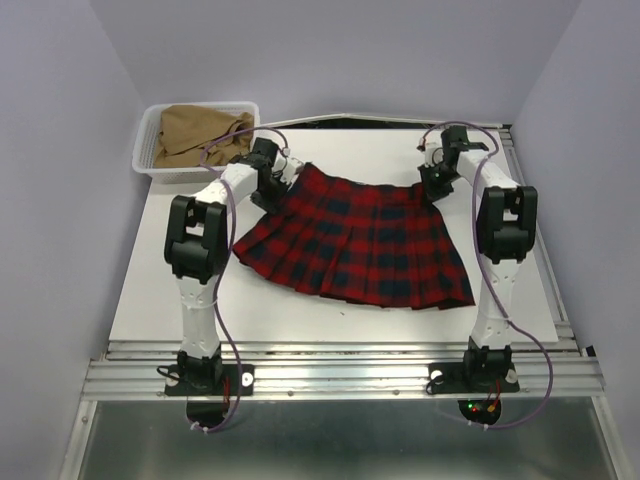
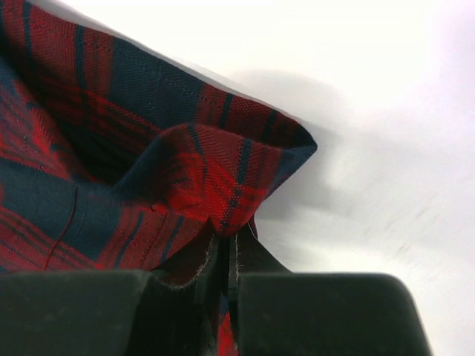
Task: Fold and stack the skirts
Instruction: Flatten the skirt out
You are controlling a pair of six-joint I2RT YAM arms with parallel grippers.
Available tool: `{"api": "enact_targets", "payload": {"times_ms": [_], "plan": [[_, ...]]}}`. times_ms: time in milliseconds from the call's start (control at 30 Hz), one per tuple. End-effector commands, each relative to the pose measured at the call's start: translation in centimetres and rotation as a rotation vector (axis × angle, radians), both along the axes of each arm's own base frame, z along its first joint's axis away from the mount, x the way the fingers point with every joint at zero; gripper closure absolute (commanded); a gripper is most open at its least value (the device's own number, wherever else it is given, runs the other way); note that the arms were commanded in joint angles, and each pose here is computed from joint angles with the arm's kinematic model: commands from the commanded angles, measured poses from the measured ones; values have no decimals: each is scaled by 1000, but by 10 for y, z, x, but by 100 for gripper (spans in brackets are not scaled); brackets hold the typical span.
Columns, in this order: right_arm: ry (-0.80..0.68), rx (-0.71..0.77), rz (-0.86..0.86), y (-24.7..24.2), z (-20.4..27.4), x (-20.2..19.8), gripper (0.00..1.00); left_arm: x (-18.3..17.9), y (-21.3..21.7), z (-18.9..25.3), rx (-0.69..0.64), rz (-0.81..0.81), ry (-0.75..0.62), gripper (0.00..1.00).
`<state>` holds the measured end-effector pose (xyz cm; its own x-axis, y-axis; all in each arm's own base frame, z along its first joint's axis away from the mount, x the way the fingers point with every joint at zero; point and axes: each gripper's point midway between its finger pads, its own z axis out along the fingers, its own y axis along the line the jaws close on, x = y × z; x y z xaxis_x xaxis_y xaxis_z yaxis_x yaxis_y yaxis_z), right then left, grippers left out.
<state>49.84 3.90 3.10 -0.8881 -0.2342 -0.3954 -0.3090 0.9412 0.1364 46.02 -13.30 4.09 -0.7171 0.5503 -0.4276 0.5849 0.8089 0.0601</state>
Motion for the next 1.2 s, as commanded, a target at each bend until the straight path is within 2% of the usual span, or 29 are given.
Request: {"api": "enact_targets", "payload": {"times_ms": [0,67,133,167,200,233,267,300,333,400,500,567,600,733,867,933,967,1000,1067,1100,1167], "plan": [[115,-59,27,-13,-5,-50,99,-15,18,38,11,-2,-52,100],[148,-82,22,-21,-10,-69,99,-12,21,46,16,1,-68,100],[129,-112,-5,-31,-11,-68,99,-7,20,53,19,-9,-84,100],[117,-118,-9,-32,-9,-66,95,-5,18,58,11,-15,-93,100],[95,-118,-14,-33,-4,-59,59,-3,15,62,-11,-17,-102,95],[84,-108,-18,-31,0,-55,37,2,14,73,-32,-11,-133,74],[71,-89,-22,-28,6,-51,23,5,14,82,-49,-1,-153,64],[40,-58,-25,-22,22,-40,19,9,16,89,-69,24,-170,56],[26,-43,-42,-20,30,-35,18,13,19,97,-83,37,-184,43],[-21,-51,-58,-22,49,-21,15,20,22,120,-131,47,-204,39],[-55,-104,-88,-32,64,-16,19,24,21,129,-136,31,-224,39],[-45,-125,-86,-36,65,-20,30,32,18,136,-146,22,-252,39],[5,-122,-69,-35,62,-33,38,34,17,136,-147,20,-255,39],[123,-9,-39,-13,56,-66,45,40,13,125,-140,11,-221,42],[165,-18,-63,-15,37,-69,50,41,13,117,-138,11,-221,42],[207,23,-53,-8,23,-68,54,37,12,109,-146,14,-198,43],[218,36,-54,-6,20,-66,58,35,12,106,-146,15,-190,43],[227,57,-53,-2,13,-59,70,34,13,103,-145,16,-188,44],[211,59,-75,-2,6,-43,87,25,16,93,-130,14,-163,50],[197,36,-88,-6,3,-33,99,22,19,88,-111,15,-156,53],[99,-7,-77,-5,1,6,99,8,25,72,-83,7,-109,60]]}}
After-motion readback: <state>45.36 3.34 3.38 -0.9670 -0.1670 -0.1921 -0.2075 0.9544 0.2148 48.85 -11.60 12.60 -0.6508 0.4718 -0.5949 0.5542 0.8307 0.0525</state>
